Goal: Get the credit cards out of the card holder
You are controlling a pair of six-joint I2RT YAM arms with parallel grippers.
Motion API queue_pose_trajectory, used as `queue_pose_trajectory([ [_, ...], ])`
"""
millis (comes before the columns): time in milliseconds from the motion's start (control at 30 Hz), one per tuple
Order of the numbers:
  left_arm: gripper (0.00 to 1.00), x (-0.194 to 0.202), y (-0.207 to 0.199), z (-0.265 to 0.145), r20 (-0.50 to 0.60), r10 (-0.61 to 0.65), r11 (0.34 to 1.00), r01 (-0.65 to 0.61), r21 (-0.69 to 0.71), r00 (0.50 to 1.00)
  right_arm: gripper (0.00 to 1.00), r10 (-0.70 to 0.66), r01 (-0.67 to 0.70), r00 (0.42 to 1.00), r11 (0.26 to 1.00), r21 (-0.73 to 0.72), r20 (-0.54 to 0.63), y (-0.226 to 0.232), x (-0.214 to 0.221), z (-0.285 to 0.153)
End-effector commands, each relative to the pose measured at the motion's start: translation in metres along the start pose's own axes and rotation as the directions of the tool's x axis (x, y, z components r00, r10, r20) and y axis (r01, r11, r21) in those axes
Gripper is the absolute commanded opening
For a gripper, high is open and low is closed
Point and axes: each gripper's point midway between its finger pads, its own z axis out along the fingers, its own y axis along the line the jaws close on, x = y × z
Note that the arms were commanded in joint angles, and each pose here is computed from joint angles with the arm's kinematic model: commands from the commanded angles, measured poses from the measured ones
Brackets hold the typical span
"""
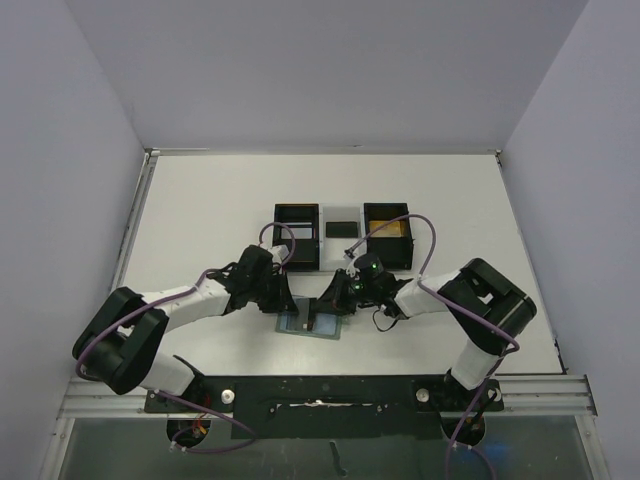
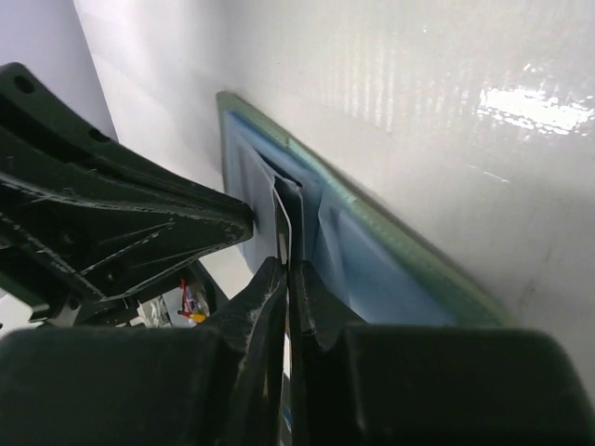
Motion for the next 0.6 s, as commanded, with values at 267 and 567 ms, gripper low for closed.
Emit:
queue_pose_trajectory([
  [267, 0.12, 0.005, -0.018, -0.006, -0.029, 0.104, 0.992, -0.102, 0.076, 0.994, 0.04, 0.017, -0.016, 1.0, 0.998, -0.061, 0.023, 0.021, -0.017, -0.018],
  [567, 0.22, 0.003, -0.009, -0.004, -0.019, 0.093, 0.996, -0.093, 0.013, 0.996, 0.09, -0.053, 0.052, 0.998, 0.997, 0.061, 0.014, 0.005, -0.008, 0.007],
])
